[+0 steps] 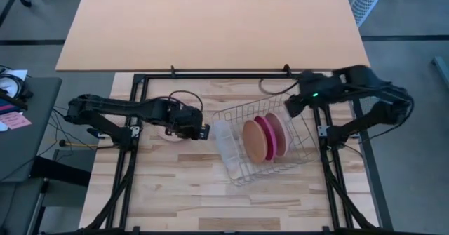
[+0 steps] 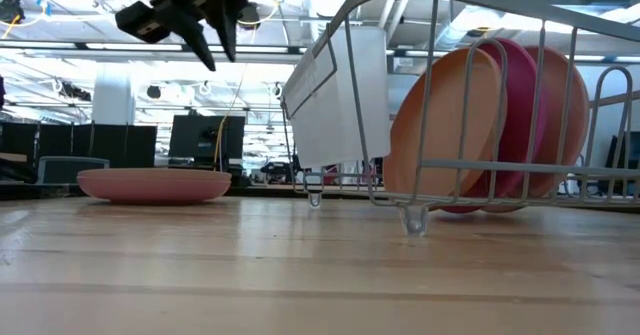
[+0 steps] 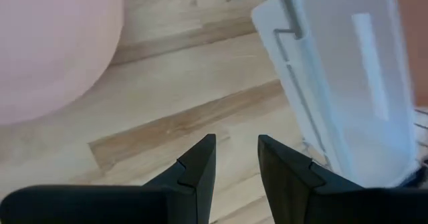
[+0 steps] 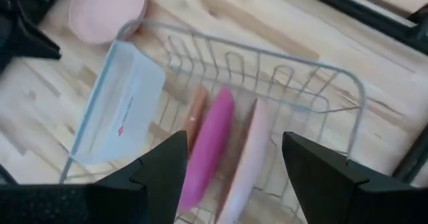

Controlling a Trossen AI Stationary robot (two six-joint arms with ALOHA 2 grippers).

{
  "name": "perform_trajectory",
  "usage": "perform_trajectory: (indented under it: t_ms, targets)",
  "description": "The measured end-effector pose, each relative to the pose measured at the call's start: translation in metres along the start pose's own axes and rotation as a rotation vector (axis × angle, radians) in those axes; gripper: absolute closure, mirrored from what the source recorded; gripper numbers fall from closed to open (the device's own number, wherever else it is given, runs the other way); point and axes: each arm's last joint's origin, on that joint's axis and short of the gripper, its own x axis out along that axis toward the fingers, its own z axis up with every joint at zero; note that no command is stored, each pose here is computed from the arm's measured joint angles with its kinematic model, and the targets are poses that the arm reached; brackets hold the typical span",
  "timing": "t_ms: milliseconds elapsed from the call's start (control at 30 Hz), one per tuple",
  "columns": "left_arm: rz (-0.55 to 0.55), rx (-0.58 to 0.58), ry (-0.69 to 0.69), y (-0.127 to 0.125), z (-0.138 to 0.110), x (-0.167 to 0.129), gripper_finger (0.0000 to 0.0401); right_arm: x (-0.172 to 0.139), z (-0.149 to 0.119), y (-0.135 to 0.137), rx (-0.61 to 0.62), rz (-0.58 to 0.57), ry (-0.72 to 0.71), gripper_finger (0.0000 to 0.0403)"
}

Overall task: Sort dishes
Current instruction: Put the light orange plate in the dish rack

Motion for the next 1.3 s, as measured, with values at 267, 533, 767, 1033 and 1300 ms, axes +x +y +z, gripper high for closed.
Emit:
perform_trajectory:
  t_ms: [267,533,767,1033,1300]
  targets:
    - [-0.027,-0.011,-0.025,0.007,0.028,-0.007,0.0294,-0.015,-0.011,-0.055,0.045,-0.035,-0.062,0.0152]
    - [0.002,0.038,0.008,0.012,0.033,-0.007,0.0294,0.020,-0.039,-0.084,0.056,-0.060,0.034,0.0152]
    - [0.128,-0.006,0.154,0.027,0.026,-0.008,0.0294,0.061,-0.063,-0.096,0.183,-0.054,0.077,0.0152]
    - [0.169,0.071,0.211,0.038,0.033,-0.005,0.0293,0.075,-0.068,-0.096,0.175,-0.061,0.103,0.0152]
    - [0.189,0.269,0.256,0.063,0.054,0.013,0.0248,0.074,-0.074,-0.104,0.283,-0.152,0.171,0.0152]
